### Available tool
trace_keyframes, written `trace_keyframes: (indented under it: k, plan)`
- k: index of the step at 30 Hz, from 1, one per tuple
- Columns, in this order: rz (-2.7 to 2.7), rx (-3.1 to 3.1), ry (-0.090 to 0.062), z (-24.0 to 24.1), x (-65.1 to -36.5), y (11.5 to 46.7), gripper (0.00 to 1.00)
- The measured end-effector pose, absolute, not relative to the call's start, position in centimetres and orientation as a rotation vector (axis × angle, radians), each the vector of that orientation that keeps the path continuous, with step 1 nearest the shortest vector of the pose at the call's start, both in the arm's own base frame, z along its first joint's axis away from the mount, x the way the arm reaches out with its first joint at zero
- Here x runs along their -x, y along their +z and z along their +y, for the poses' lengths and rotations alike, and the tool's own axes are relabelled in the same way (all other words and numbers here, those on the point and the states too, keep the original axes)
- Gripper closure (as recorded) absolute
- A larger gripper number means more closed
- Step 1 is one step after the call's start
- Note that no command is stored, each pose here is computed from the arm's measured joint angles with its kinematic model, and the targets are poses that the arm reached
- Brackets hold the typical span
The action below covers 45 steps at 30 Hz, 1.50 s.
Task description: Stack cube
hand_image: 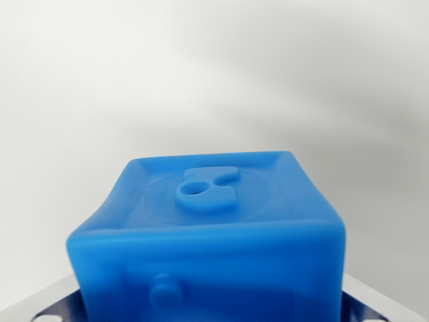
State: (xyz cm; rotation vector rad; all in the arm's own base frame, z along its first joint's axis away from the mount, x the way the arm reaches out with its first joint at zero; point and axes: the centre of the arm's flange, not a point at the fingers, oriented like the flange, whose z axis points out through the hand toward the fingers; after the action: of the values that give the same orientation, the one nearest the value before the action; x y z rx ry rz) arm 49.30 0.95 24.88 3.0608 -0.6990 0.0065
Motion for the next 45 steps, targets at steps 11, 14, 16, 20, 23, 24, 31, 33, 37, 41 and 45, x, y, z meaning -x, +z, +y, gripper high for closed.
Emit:
trace_keyframes:
  k: [11, 14, 16, 20, 23, 24, 31, 33, 37, 41, 45]
  plan:
    - [-0.654, -3.070, 0.006, -1.0, -50.3, 25.3, 1.00]
    - [-0.644, -3.073, 0.007, -1.5, -50.5, 25.4, 1.00]
    - [-0.636, -3.074, 0.007, -1.9, -50.7, 25.5, 1.00]
    - [-0.621, -3.077, 0.006, -2.6, -51.1, 25.6, 1.00]
    - [-0.608, -3.079, 0.005, -3.1, -51.3, 25.7, 1.00]
    - [-0.604, -3.080, 0.005, -3.3, -51.4, 25.7, 1.00]
    - [-0.578, -3.085, 0.005, -4.5, -52.0, 26.0, 1.00]
    - [-0.569, -3.087, 0.006, -4.8, -52.2, 26.1, 1.00]
    - [-0.553, -3.089, 0.006, -5.6, -52.6, 26.2, 1.00]
    - [-0.536, -3.092, 0.005, -6.3, -53.0, 26.3, 1.00]
    - [-0.521, -3.095, 0.005, -7.0, -53.3, 26.5, 1.00]
